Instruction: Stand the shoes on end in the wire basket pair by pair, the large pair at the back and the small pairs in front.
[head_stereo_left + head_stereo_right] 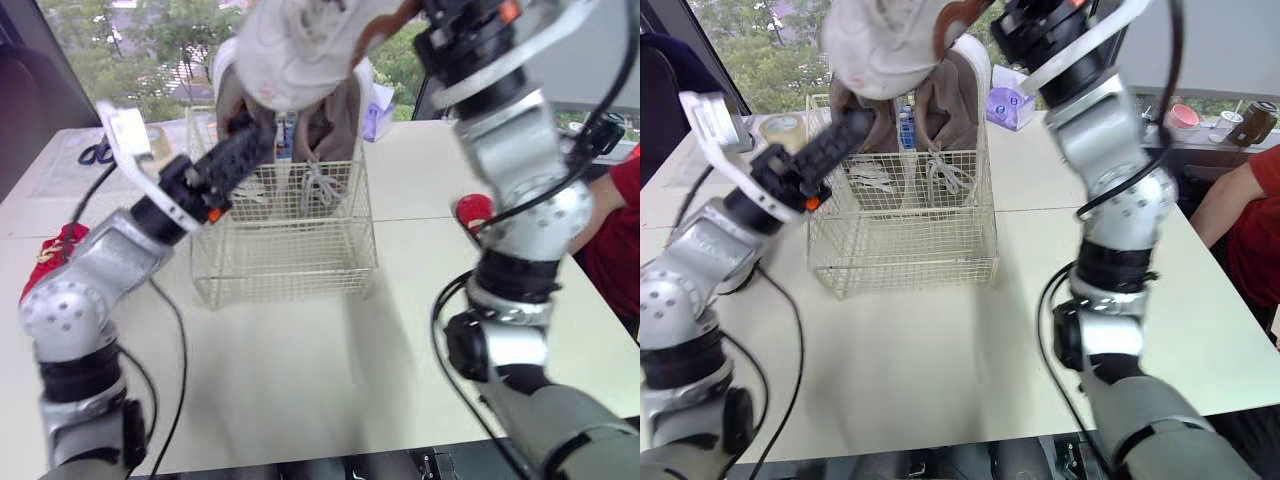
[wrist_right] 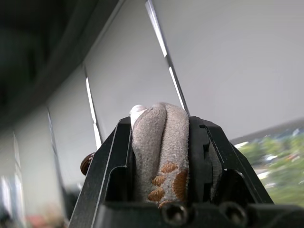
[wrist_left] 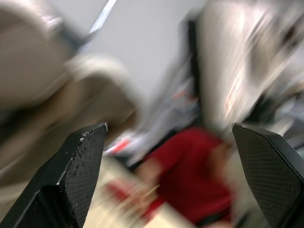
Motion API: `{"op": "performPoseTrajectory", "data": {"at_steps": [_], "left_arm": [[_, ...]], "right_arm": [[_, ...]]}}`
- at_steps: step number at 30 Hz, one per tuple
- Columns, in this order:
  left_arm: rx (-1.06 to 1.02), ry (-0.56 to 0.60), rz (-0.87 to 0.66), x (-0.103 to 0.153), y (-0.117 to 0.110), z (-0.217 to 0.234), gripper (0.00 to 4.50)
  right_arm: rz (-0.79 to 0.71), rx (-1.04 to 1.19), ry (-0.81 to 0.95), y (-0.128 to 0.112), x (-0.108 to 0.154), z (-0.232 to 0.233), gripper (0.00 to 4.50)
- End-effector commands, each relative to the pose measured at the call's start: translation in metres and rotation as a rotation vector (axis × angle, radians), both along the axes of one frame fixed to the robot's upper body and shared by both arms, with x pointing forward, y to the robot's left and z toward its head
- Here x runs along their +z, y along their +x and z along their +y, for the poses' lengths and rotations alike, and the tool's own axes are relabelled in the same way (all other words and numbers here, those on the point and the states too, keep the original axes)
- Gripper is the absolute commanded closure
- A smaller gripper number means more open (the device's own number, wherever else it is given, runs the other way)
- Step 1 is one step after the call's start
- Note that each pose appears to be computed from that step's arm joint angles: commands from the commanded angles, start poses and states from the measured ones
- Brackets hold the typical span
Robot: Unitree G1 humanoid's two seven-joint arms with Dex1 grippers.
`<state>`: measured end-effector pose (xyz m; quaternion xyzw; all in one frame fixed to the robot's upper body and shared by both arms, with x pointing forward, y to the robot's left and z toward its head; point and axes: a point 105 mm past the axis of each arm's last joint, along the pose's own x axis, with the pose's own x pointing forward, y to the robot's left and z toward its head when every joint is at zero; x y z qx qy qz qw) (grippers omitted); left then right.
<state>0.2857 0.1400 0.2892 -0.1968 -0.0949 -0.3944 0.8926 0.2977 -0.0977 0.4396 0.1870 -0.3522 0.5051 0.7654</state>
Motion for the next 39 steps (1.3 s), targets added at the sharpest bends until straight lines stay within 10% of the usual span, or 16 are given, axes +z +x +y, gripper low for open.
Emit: {"op": "performPoseTrajectory", "data": {"at_steps": [1,13,23,30,39], "left_arm": [[0.076,0.129,-0.067,0.003,-0.017,0.008,0.04],[0.152,0.170,0.052,-0.027,-0.041,0.033,0.04],[0.180,0.204,0.075,-0.029,-0.042,0.038,0.04],[0.167,0.222,0.091,-0.034,-0.041,0.038,0.00],[0.287,0.258,0.143,-0.030,-0.029,0.093,0.00]], "right_arm": [[-0.195,-0.041,-0.261,-0.002,-0.006,0.001,3.22],[-0.362,0.060,-0.693,0.026,-0.076,0.033,3.22],[-0.214,0.102,-0.780,0.067,-0.129,0.033,3.22],[-0.219,0.074,-0.784,0.069,-0.123,0.021,0.03],[-0.170,0.126,-0.690,0.017,-0.086,-0.003,0.03]]}}
